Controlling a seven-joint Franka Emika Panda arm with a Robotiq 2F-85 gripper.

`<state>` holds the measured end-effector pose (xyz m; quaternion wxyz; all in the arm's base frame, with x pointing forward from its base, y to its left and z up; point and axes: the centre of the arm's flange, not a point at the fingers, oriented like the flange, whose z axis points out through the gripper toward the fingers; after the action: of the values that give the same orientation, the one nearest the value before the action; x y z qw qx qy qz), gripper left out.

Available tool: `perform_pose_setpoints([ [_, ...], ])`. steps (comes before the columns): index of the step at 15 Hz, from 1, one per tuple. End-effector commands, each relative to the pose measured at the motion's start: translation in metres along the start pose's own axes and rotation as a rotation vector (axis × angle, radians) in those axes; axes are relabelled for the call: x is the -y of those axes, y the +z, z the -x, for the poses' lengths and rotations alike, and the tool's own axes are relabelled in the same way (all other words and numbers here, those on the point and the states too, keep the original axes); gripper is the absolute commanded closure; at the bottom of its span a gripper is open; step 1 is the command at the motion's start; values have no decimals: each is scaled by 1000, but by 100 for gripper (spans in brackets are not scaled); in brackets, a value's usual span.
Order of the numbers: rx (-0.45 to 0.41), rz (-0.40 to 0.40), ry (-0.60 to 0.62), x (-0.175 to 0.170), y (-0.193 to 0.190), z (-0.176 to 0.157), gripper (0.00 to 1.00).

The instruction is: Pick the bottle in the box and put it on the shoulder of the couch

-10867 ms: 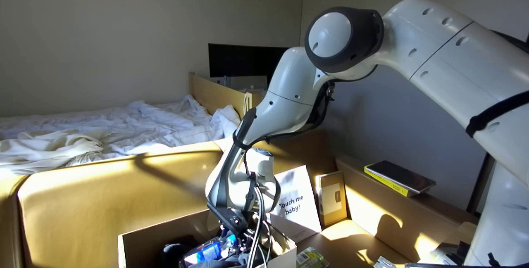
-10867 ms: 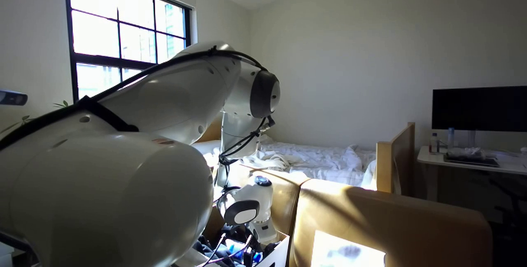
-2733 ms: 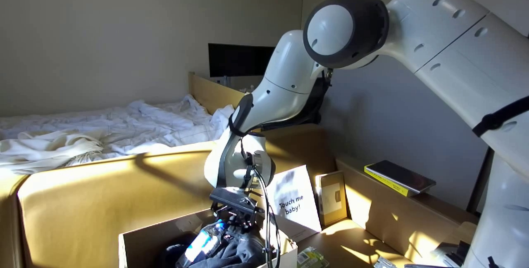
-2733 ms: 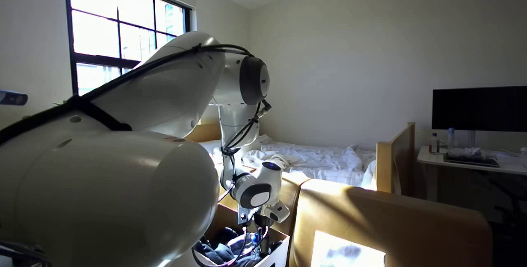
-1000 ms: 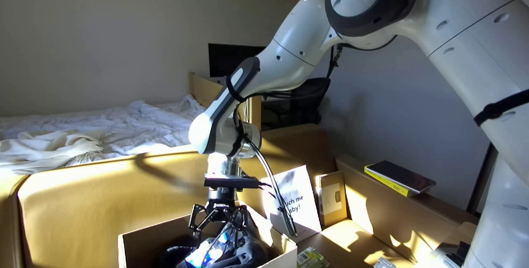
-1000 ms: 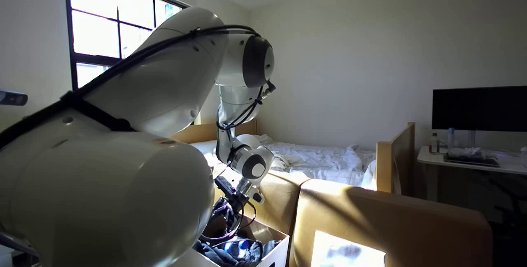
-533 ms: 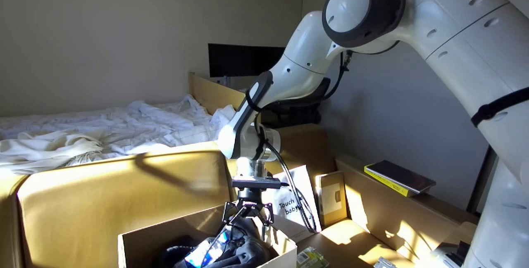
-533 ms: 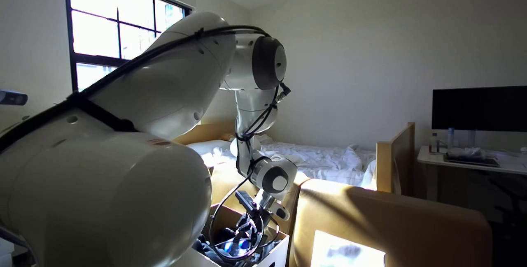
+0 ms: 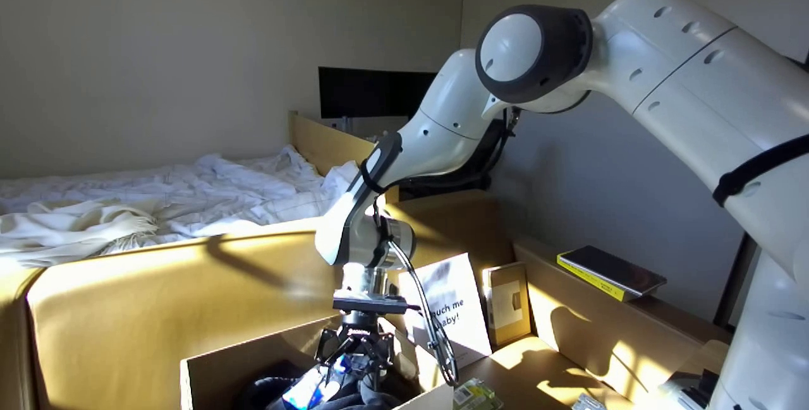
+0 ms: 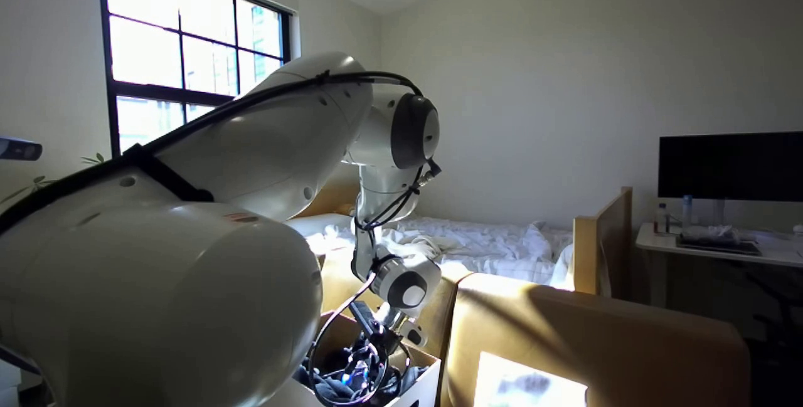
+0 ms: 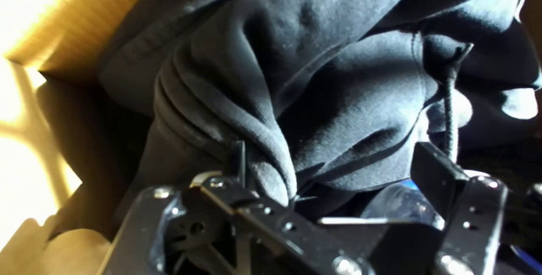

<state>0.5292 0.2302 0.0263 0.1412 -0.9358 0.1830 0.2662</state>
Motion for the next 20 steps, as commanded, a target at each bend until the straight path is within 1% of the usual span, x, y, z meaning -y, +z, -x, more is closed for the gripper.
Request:
perform_pose_setpoints([
  [1, -47, -28, -6, 18, 18, -15, 0],
  [3, -108, -21, 0, 19, 18, -16, 0],
  [5, -165, -16, -3, 22, 6, -13, 0],
  [9, -298, -13, -4, 30, -31, -2, 0],
  [11, -352, 9, -14, 38, -50, 6, 0],
  [14, -389, 55, -22, 45, -71, 17, 0],
  [17, -415, 45, -38, 47, -92, 30, 0],
  [19, -385, 36, -32, 44, -90, 26, 0],
  [20, -340, 28, -21, 38, -85, 19, 0],
])
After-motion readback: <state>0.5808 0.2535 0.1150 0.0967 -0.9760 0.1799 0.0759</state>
